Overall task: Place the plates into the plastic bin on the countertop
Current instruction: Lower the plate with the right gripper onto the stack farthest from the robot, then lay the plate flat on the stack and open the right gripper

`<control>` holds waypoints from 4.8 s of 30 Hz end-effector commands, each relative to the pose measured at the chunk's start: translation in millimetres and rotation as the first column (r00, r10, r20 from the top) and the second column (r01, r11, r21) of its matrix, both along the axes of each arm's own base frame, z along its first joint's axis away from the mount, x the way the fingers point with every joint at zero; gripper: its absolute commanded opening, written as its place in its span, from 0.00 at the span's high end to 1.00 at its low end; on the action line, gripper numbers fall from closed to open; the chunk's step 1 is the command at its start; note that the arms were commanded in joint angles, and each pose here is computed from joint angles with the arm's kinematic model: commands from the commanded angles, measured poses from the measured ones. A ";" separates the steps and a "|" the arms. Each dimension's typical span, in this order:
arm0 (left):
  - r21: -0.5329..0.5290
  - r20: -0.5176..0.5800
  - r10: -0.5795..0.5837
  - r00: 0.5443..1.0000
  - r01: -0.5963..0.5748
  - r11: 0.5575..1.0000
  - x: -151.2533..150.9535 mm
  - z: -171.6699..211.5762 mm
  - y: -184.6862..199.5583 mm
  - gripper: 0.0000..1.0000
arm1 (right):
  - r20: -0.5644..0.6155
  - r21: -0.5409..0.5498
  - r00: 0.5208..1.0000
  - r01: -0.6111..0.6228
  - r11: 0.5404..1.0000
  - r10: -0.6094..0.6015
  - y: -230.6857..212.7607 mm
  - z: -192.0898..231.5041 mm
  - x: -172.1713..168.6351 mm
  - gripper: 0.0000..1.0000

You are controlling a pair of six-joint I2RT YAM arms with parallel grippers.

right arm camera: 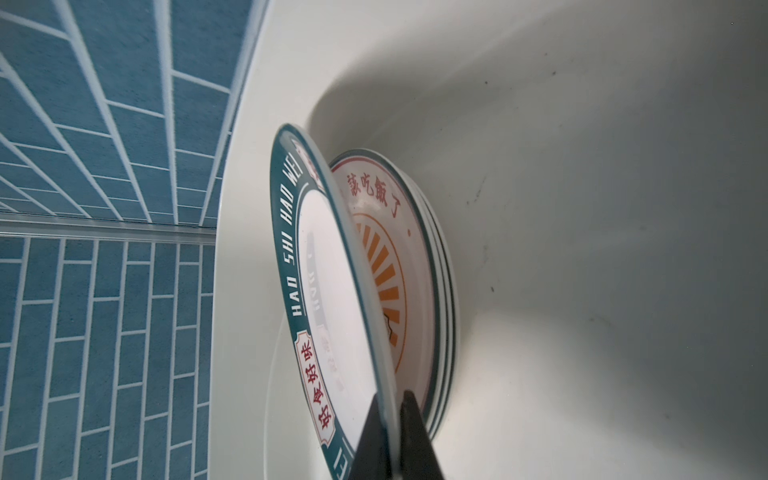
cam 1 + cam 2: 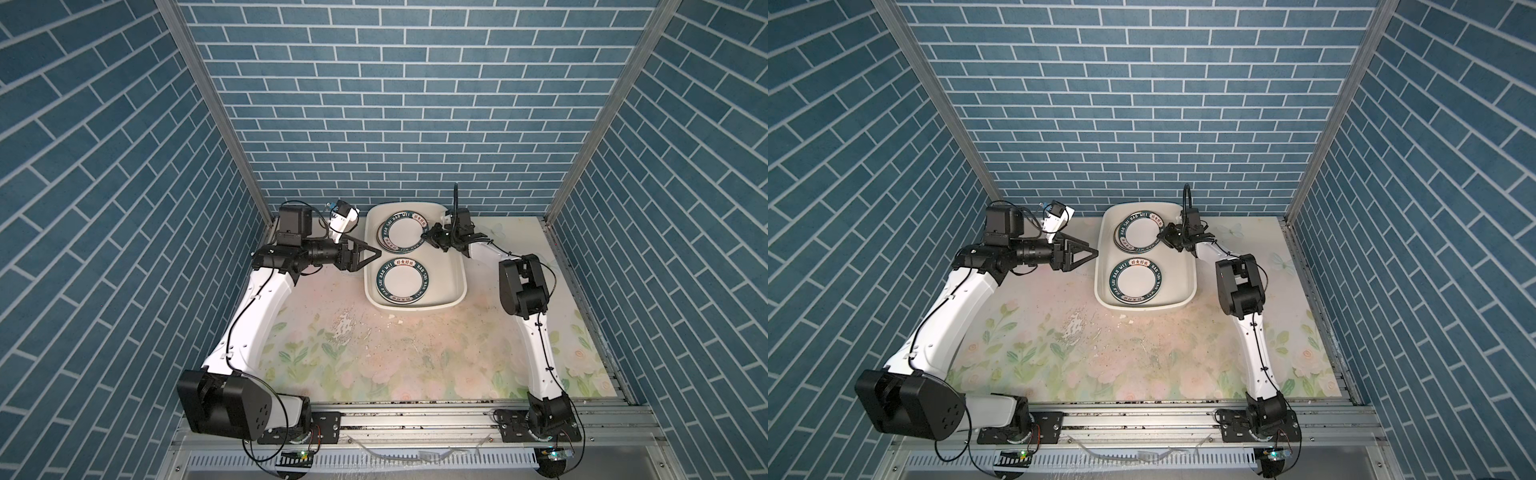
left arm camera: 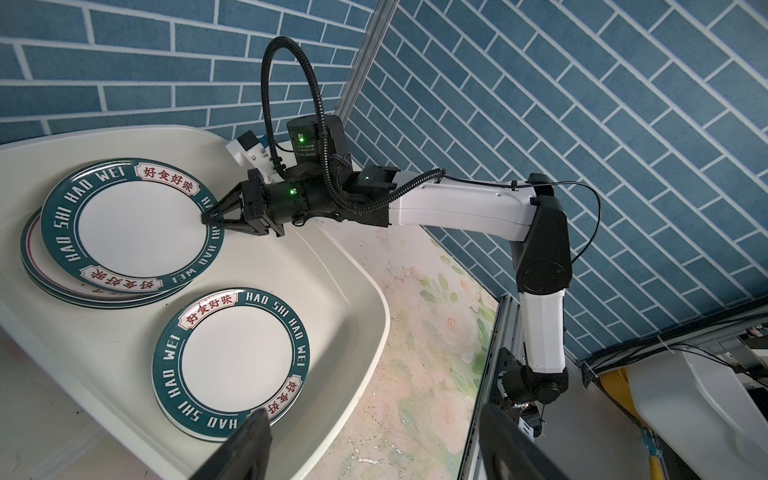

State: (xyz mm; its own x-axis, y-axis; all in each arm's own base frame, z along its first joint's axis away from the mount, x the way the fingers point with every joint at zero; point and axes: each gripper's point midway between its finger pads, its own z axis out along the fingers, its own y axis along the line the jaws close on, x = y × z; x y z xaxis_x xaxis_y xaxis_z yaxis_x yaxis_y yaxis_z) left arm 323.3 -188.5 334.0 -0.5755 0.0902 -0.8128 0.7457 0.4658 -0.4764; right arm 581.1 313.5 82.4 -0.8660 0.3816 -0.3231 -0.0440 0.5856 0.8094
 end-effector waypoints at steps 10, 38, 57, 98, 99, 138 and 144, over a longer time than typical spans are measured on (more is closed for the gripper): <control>-0.007 0.010 -0.028 1.000 0.028 1.000 -2.0 4.1 -4.2 0.20 | 0.010 0.041 1.000 -0.006 0.999 0.006 7.4 11.0 7.7 0.95; -0.006 0.014 -0.027 1.000 0.027 1.000 -4.4 5.9 -4.4 0.20 | -0.012 0.036 1.000 -0.009 0.999 0.010 7.8 7.2 7.0 0.89; -0.010 0.028 -0.033 0.999 0.033 0.999 -10.2 11.8 -4.5 0.19 | -0.026 0.007 1.000 -0.004 1.000 0.004 6.3 3.8 2.2 0.80; -0.007 0.024 -0.034 0.999 0.034 0.999 -10.2 8.8 -4.4 0.18 | 0.022 -0.039 1.000 0.006 0.999 -0.005 1.4 25.0 -4.9 0.79; -0.007 0.028 -0.034 0.999 0.034 0.999 -10.6 9.8 -4.3 0.18 | 0.019 -0.041 1.000 0.007 0.999 -0.006 1.3 23.6 -5.0 0.80; -0.009 0.034 -0.039 0.999 0.040 0.999 -13.7 11.2 -4.7 0.18 | -0.042 -0.070 0.999 -0.028 0.997 0.025 12.9 4.8 -13.9 0.80; -0.009 0.039 -0.039 0.998 0.040 0.999 -14.5 12.7 -4.6 0.18 | -0.028 -0.070 0.999 -0.027 0.997 0.025 12.7 11.6 -13.0 0.80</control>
